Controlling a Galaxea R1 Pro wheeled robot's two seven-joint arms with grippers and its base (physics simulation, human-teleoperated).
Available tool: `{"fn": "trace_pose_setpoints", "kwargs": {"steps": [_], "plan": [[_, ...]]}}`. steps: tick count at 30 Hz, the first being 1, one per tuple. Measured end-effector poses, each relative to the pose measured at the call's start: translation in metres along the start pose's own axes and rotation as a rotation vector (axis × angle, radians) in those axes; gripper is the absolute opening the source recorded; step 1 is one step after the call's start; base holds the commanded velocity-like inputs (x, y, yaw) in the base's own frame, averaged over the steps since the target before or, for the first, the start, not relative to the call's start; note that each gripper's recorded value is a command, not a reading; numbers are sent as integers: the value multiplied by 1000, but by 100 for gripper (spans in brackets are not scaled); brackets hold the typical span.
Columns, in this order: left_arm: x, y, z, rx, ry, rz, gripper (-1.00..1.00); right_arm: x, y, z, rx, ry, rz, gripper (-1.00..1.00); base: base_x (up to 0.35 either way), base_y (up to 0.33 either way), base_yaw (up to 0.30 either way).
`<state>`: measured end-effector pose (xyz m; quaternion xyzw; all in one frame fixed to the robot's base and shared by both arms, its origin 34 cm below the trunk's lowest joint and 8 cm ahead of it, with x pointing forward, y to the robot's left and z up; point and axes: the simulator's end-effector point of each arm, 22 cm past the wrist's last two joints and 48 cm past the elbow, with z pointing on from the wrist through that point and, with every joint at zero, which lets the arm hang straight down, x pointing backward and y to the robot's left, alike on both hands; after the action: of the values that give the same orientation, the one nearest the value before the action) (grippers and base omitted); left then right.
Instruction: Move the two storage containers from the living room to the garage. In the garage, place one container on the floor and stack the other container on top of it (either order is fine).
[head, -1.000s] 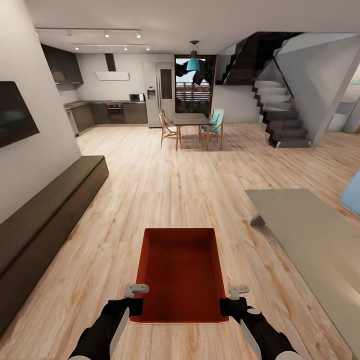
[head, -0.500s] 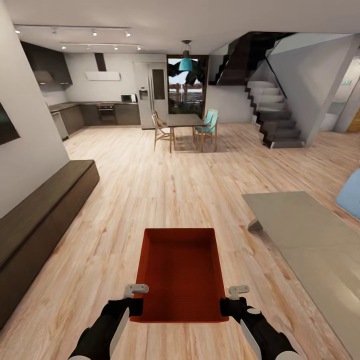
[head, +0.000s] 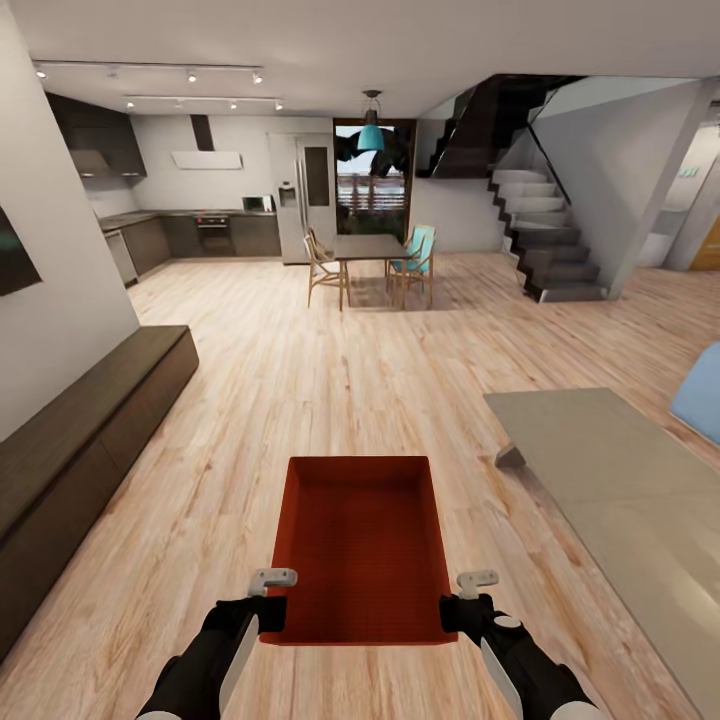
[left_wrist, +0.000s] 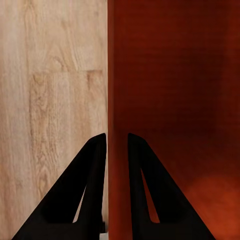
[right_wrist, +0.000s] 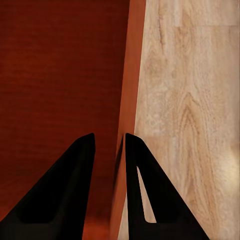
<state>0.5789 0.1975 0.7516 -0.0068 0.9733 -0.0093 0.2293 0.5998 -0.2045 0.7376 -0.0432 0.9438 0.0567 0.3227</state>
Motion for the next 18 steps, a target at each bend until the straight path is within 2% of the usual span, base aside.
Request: {"fn": "trace_pose_setpoints", "kwargs": {"steps": [18], "plan": [[-13, 0, -9, 1, -30, 0, -100, -15, 0, -7, 1, -29, -5, -100, 0, 0, 0]]}}
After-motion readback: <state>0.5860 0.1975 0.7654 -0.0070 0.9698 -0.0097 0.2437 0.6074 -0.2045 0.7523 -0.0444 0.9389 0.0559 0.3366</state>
